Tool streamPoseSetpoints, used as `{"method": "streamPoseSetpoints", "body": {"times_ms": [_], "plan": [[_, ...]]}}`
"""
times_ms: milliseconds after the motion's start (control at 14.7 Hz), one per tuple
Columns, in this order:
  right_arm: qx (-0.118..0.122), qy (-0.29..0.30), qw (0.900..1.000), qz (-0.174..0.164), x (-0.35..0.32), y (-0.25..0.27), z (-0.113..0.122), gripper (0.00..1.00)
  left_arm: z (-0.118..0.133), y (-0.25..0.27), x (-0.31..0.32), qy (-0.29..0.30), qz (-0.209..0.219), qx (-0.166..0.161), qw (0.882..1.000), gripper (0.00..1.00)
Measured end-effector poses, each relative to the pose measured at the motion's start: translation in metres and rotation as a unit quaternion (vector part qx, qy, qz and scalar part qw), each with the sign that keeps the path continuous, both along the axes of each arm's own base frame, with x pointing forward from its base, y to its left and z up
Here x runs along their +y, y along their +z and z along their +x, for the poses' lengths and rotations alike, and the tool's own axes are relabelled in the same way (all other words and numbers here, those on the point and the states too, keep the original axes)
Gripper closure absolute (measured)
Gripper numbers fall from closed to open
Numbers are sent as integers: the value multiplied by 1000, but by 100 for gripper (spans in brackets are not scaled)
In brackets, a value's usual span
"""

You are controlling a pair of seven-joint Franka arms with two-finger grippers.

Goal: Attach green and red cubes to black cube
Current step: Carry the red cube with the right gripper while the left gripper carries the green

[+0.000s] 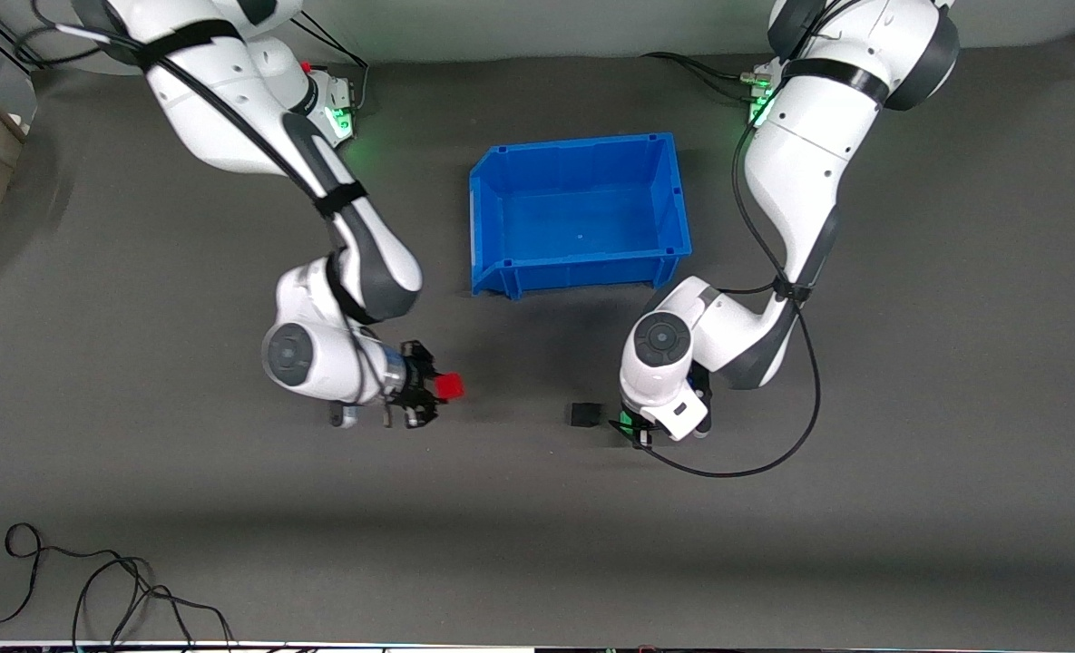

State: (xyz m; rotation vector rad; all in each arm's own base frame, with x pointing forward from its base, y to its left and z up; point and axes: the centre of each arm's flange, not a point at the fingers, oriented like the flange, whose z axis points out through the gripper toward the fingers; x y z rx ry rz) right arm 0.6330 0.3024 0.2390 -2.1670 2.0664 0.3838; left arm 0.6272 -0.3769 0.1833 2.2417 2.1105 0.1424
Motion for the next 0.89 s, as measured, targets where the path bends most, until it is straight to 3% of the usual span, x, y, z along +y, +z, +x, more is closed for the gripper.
{"method": "streamPoseSetpoints", "body": {"times_ms": [273,886], "plan": [[-7,-37,999,0,35,-26,14,60,-6,4,-15,-5,-2,0,1000,59],[-13,-89,996,8,94,-46,19,60,-4,-2,-28,20,-23,7,1000,59]]}}
